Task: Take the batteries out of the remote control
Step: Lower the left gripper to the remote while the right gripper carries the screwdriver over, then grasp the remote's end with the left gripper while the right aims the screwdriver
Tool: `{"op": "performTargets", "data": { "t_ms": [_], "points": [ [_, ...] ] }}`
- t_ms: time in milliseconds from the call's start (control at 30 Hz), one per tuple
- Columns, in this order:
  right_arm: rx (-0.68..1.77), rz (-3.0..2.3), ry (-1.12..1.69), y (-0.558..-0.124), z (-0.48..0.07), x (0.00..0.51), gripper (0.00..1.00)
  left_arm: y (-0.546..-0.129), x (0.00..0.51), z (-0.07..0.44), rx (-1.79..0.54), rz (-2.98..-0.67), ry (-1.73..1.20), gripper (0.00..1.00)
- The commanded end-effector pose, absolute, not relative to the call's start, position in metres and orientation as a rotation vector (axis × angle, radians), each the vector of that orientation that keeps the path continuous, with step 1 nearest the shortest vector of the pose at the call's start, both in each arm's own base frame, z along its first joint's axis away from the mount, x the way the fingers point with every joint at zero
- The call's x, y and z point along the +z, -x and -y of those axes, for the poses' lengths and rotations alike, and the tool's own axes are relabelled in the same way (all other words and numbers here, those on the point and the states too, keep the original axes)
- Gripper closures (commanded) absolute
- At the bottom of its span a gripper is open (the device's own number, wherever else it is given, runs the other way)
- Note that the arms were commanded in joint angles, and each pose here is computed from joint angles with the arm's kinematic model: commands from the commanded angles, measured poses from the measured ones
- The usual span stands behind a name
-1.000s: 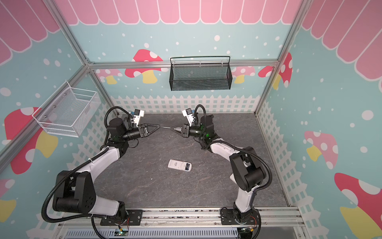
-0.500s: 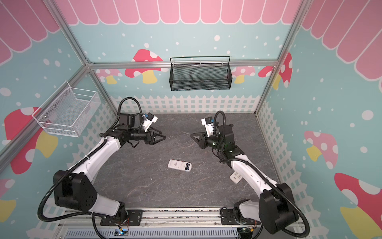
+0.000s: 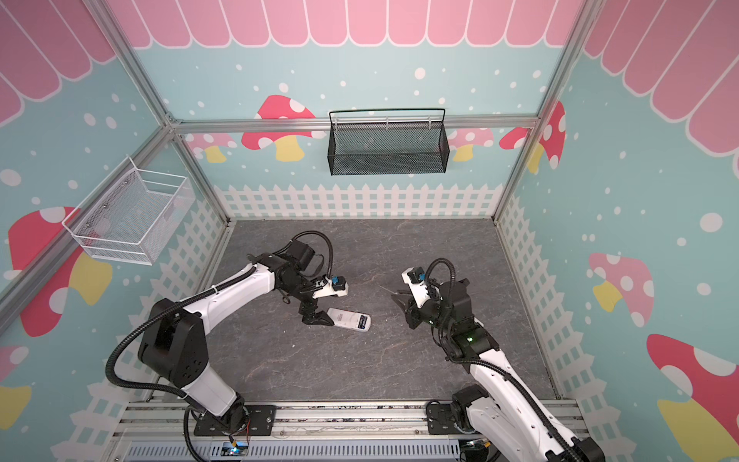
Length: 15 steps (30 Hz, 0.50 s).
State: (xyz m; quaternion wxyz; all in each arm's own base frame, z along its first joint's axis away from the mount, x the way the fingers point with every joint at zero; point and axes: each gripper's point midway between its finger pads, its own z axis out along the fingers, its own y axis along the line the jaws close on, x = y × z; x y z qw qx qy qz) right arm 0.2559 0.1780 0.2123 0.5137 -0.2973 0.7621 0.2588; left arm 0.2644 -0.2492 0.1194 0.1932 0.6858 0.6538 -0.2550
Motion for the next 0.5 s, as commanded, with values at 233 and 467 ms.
{"op": "performTargets", "data": {
  "t_ms": [233,467],
  "points": [
    [0.440,-1.810,1.042,-0.240,-0.173,0.173,1.00,-0.264,0.079,0.283,-0.634,-1.613,-2.227,0.04],
    [0.449,-1.770,1.174,-0.231,-0.180,0.160,1.00,-0.275,0.053,0.295,-0.558,-1.638,-2.251,0.05]
  ]
}}
